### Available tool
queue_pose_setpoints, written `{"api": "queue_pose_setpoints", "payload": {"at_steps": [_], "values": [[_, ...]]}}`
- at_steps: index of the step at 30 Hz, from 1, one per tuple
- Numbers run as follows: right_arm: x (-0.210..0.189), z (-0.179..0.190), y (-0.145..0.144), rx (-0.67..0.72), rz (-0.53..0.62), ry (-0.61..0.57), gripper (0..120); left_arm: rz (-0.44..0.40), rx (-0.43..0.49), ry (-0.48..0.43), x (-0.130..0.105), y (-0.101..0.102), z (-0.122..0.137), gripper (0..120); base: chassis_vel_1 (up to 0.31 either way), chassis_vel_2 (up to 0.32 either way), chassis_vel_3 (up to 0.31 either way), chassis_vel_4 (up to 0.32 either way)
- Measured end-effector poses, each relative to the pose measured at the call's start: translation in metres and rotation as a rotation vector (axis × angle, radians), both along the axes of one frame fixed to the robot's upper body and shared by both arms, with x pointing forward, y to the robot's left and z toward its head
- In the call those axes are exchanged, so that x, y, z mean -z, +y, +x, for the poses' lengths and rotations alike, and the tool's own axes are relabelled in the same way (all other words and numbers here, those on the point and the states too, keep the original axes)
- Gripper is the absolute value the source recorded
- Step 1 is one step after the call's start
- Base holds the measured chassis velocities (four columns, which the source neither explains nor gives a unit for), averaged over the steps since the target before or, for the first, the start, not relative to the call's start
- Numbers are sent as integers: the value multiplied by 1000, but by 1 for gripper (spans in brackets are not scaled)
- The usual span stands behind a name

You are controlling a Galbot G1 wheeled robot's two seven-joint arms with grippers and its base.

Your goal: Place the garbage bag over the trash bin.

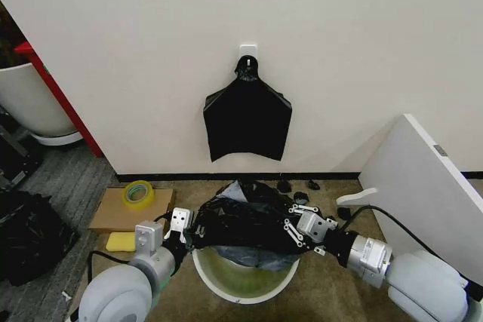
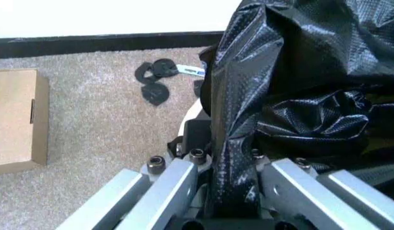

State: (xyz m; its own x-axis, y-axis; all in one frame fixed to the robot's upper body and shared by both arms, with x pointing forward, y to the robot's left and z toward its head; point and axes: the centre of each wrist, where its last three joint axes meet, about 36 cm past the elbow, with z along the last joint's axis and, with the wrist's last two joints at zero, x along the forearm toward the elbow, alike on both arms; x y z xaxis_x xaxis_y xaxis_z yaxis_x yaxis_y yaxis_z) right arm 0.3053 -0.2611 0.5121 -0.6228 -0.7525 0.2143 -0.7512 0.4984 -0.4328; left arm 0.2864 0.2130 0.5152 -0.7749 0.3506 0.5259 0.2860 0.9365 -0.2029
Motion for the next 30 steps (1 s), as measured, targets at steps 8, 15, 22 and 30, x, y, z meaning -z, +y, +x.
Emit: {"api": "queue_pose_setpoints", "payload": {"at_steps": [8,15,22,30], "values": [[-4,1,1,9,58,-2,0,1,14,-7,0,0,-1,0,0,0,0,0],[-19,7,2,147,190,50,0,32,63,-49,2,-3,-4,0,0,0,0,0],[-22,24,-6,303,238,167,0,92,99,-148,5,-3,-6,0,0,0,0,0],[0,42,-31,382,196,268,0,122,153,-274,10,-1,-8,0,0,0,0,0]]}}
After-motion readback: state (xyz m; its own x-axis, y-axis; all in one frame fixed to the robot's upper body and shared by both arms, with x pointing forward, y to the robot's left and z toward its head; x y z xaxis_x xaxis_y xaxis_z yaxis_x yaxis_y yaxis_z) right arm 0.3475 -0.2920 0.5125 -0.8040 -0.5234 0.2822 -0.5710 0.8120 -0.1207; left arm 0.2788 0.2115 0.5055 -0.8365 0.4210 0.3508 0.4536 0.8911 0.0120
